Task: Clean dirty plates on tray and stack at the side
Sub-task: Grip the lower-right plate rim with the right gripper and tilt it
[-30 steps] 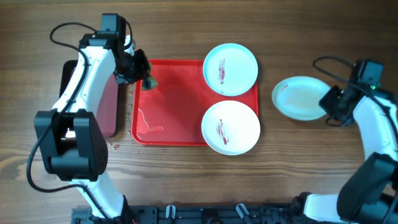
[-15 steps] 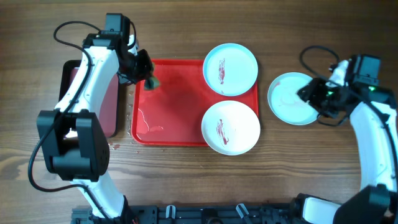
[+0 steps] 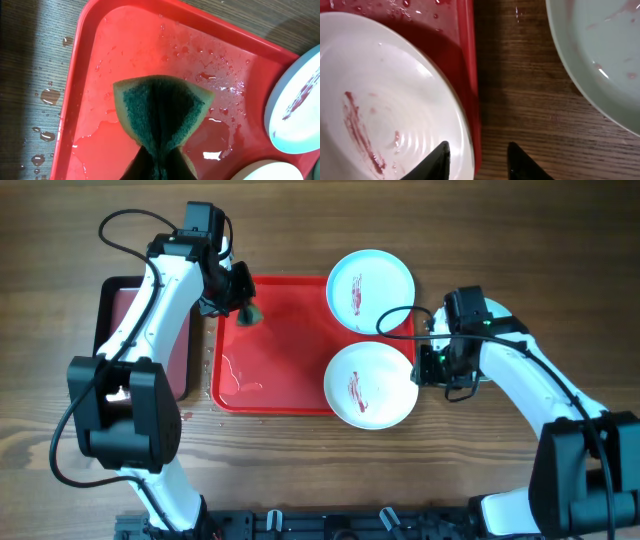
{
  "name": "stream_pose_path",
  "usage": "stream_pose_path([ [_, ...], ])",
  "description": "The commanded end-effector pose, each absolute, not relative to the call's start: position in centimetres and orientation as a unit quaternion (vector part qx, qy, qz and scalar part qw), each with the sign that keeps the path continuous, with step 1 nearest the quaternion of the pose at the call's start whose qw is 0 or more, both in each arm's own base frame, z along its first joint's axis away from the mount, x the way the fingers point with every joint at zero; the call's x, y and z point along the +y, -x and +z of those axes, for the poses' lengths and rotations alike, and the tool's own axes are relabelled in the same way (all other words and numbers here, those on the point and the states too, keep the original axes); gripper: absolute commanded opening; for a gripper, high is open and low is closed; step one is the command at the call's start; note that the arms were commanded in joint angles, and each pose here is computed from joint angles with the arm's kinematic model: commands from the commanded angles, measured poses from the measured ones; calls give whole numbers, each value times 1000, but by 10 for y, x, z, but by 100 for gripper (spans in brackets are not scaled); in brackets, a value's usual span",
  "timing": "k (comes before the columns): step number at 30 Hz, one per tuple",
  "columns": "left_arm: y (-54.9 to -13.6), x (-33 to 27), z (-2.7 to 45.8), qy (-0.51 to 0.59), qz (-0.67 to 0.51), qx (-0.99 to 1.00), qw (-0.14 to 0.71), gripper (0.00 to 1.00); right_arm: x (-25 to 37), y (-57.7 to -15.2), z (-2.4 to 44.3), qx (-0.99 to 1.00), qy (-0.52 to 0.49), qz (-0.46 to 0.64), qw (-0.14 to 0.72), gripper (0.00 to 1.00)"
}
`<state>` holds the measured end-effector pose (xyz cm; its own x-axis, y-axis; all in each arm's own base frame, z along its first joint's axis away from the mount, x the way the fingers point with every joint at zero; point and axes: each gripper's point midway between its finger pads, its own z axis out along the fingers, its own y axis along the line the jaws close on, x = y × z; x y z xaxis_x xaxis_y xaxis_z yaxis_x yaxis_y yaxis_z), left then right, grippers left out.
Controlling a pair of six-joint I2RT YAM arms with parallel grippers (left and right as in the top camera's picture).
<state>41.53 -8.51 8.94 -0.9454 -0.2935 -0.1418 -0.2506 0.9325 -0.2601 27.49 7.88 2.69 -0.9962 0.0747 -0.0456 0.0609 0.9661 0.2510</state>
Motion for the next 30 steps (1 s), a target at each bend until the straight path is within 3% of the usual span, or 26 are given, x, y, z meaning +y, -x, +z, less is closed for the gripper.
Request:
stream_pose_path([
  [1,-418,-84,88,144,-116,978,91,4,81,-269,16,991,-16,129,20,35],
  [4,-418,-84,88,144,-116,978,91,4,82,-267,14,991,-16,134,18,23],
  [5,-418,-84,88,144,-116,978,91,4,82,-267,14,991,-16,134,18,15],
  [8,-418,-84,88,144,-116,978,91,4,83,-266,14,990,-16,136,15,5],
  [16,-418,-84,88,144,-116,979,91,4,123,-262,24,985,-27,168,13,4],
  [21,-417,-84,88,145,-116,979,89,4,173,-280,48,982,-27,174,66,4],
  [30,-417,-84,88,145,-116,979,89,4,236,-309,41,962,-130,165,176,4],
])
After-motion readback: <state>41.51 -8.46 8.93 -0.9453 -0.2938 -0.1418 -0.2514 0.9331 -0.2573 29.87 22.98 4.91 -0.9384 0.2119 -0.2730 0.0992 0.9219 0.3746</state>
